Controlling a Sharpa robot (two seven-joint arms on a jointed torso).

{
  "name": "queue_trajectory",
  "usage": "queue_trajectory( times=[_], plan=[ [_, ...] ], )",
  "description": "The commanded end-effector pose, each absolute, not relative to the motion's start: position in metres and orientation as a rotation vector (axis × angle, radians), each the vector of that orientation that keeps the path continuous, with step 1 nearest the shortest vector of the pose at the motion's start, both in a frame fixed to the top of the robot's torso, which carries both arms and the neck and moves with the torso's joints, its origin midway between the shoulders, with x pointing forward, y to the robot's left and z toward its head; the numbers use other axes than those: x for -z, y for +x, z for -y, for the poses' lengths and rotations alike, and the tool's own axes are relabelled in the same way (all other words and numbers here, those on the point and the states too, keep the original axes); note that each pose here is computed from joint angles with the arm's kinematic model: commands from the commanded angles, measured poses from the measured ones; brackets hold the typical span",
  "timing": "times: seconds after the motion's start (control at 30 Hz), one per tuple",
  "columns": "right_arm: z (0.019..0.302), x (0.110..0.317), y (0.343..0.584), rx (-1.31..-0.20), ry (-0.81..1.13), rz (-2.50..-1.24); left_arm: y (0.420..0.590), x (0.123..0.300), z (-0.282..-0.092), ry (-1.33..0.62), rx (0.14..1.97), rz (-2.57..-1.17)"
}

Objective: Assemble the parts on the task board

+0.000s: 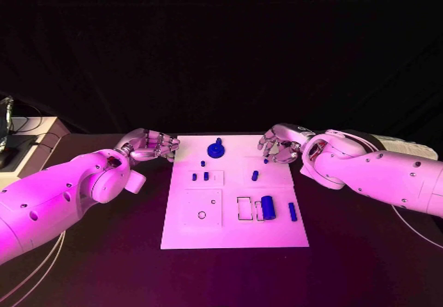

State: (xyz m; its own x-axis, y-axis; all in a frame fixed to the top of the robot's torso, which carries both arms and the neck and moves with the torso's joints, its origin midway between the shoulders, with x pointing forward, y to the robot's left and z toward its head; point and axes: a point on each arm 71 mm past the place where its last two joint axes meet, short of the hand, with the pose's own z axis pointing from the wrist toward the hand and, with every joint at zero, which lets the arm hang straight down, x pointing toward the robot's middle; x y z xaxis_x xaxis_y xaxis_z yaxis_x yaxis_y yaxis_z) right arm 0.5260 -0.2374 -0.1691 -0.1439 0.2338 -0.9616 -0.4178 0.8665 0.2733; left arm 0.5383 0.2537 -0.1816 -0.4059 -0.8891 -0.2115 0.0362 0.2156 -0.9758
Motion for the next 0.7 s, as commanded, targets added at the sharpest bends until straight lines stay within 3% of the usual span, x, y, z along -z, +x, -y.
queue_trajectory(
  times=[0.03,0.3,0.7],
  plan=[
    [0.237,0.176,0.525,-0.387,-0.322,-1.635,0.535,0.175,-0.257,-0.948,1.527,-1.451],
    [0.233,0.184,0.523,-0.301,-0.392,-1.643,0.525,0.18,-0.263,-0.974,1.549,-1.422],
    [0.232,0.188,0.522,-0.275,-0.419,-1.657,0.524,0.181,-0.267,-0.987,1.529,-1.416]
  ],
)
